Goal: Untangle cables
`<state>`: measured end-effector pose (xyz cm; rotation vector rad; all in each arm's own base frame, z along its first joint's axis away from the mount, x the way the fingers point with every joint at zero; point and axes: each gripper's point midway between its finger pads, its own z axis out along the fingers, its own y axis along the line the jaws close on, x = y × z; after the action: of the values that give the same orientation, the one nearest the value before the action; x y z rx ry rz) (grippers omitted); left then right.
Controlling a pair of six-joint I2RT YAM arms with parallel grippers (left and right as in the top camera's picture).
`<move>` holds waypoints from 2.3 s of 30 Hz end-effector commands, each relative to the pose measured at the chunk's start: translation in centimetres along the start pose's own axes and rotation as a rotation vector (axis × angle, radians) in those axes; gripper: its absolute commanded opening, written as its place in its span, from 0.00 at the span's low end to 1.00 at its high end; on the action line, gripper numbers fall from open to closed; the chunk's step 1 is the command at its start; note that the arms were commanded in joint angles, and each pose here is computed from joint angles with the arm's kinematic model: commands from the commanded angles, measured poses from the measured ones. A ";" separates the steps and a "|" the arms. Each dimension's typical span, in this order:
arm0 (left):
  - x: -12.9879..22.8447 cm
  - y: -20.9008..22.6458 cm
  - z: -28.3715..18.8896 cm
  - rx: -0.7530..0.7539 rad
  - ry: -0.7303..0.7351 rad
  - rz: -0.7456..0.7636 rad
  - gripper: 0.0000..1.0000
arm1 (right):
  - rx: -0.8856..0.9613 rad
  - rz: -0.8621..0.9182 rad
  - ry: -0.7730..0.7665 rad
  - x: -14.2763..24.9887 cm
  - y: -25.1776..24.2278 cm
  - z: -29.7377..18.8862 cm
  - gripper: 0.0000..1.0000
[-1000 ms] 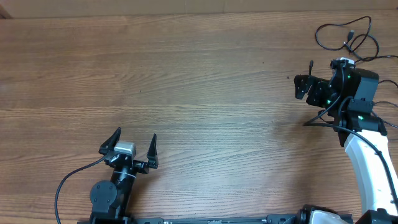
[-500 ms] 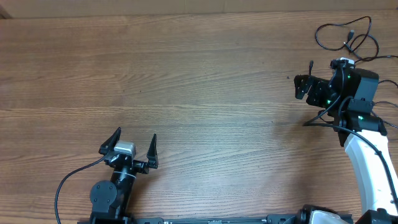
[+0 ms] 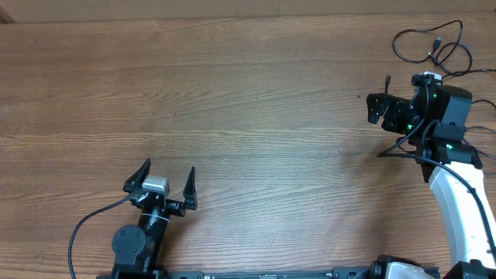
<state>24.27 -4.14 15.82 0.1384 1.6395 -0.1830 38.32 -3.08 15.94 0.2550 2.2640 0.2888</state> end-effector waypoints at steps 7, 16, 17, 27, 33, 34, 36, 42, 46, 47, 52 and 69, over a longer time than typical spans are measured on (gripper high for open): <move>0.0 0.4 0.0 -0.019 -0.003 -0.014 1.00 | 0.001 -0.011 -0.010 -0.4 0.1 0.0 1.00; 0.0 0.4 0.0 -0.019 -0.003 -0.014 1.00 | 0.003 -0.007 0.000 -0.1 0.0 -0.2 1.00; 0.0 0.4 0.0 -0.019 -0.003 -0.014 1.00 | 0.004 -0.006 0.002 0.0 0.1 -0.5 1.00; 0.0 0.4 0.0 -0.019 -0.003 -0.014 0.99 | 0.005 -0.053 -0.189 2.3 0.2 -3.7 1.00; 0.0 0.4 0.0 -0.019 -0.003 -0.014 0.99 | -0.052 -0.084 -0.300 6.6 0.5 -4.8 1.00; 0.0 0.4 0.0 -0.019 -0.003 -0.014 1.00 | -0.061 -0.091 -0.320 7.1 0.6 -5.0 1.00; 0.0 0.4 0.0 -0.019 -0.003 -0.014 1.00 | -0.072 -0.111 -0.385 8.1 0.7 -5.6 1.00; 0.1 0.4 0.0 -0.019 -0.002 -0.014 1.00 | -0.093 -0.151 -0.519 9.4 0.8 -6.5 1.00; 0.1 0.4 0.0 -0.019 -0.002 -0.014 1.00 | -0.098 -0.156 -0.529 9.5 1.0 -6.9 1.00; 0.1 0.4 0.0 -0.019 -0.002 -0.014 1.00 | -0.099 -0.157 -0.532 9.5 1.0 -7.1 1.00; 0.1 0.4 0.0 -0.019 -0.002 -0.014 1.00 | -0.103 -0.177 -0.565 9.6 1.9 -8.2 1.00; 0.1 0.4 0.0 -0.019 -0.002 -0.014 1.00 | -0.157 -0.280 -0.665 9.5 4.6 -10.7 1.00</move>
<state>24.29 -4.07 15.81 0.1352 1.6401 -0.1796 24.44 2.19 17.62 -0.0244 1.5829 0.2119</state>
